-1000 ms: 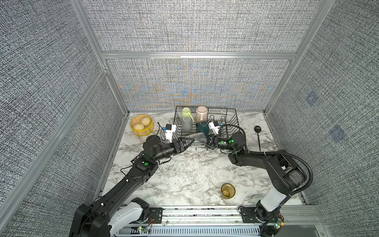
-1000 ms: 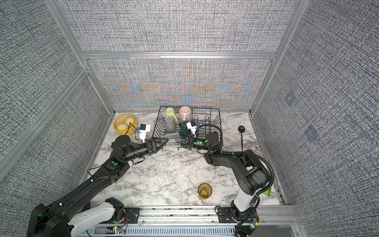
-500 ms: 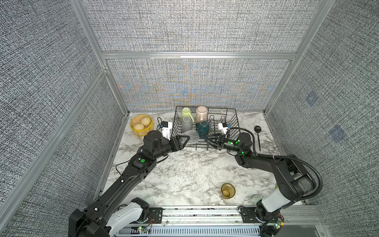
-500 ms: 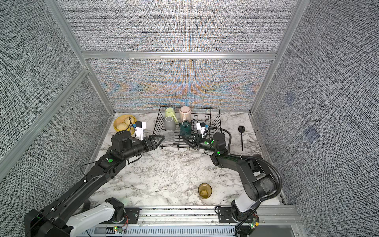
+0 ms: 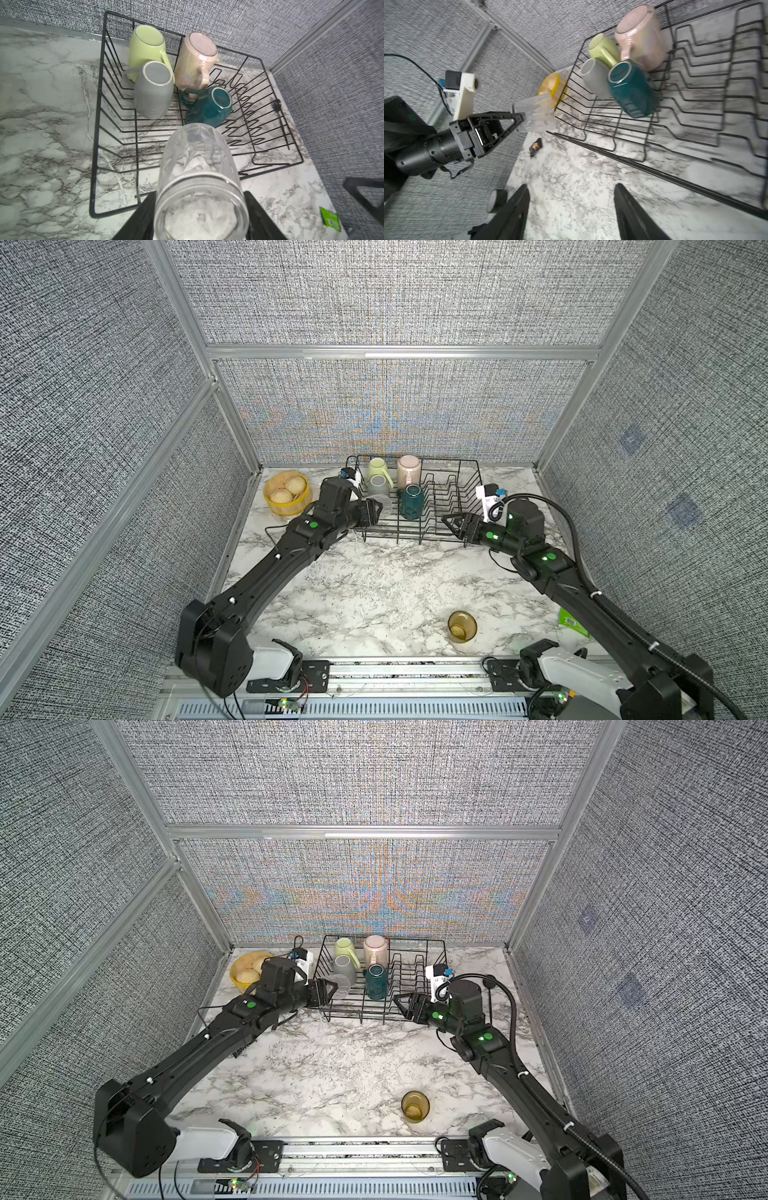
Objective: Load cups into a dish rack
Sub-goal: Place the cup upside down at the dish rack.
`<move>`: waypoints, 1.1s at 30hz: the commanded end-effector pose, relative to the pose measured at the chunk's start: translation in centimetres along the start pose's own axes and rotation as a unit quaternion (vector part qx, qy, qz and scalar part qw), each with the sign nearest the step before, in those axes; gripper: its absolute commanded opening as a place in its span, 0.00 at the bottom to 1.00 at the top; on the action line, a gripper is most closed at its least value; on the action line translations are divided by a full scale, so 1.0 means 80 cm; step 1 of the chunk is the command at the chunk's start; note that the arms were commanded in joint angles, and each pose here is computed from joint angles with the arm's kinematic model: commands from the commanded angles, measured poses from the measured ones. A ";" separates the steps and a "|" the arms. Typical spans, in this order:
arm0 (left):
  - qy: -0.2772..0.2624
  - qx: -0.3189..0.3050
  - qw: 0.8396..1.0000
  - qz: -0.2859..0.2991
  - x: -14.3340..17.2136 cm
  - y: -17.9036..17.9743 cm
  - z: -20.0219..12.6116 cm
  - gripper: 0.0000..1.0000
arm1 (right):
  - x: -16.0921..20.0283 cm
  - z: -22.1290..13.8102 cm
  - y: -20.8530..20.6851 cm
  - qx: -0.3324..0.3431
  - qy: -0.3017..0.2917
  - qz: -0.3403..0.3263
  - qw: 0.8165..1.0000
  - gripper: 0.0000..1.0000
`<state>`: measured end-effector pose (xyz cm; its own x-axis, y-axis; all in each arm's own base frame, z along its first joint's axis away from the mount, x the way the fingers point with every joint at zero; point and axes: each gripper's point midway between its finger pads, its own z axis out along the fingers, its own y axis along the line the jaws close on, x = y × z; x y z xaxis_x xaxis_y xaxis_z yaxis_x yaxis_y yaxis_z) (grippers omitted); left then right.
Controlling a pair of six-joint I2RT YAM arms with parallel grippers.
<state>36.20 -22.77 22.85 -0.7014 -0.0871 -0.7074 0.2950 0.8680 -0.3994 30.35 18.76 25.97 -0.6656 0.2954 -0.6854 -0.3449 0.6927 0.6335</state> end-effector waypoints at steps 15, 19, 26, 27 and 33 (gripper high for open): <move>0.108 -0.108 0.984 0.087 0.020 0.054 0.118 0.51 | 0.015 -0.035 -0.063 0.146 -0.009 -0.037 0.989 0.99; 0.133 -0.128 0.979 0.088 0.034 0.067 0.134 0.51 | 0.015 -0.036 -0.063 0.145 -0.012 -0.041 0.988 0.99; 0.174 -0.144 0.970 0.094 0.052 0.079 0.150 0.55 | 0.011 -0.040 -0.061 0.151 -0.012 -0.046 0.987 0.99; 0.179 -0.145 0.968 0.095 0.054 0.080 0.151 0.55 | 0.011 -0.042 -0.062 0.154 -0.011 -0.047 0.987 0.99; 0.191 -0.146 0.966 0.095 0.056 0.080 0.151 0.61 | 0.009 -0.044 -0.062 0.156 -0.017 -0.046 0.986 0.99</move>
<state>43.15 -23.77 10.28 -0.8516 0.2085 -0.4809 0.2764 0.9582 -0.0740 29.32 13.40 23.56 -0.6183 0.2469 -0.7461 -0.1829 0.8781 0.4421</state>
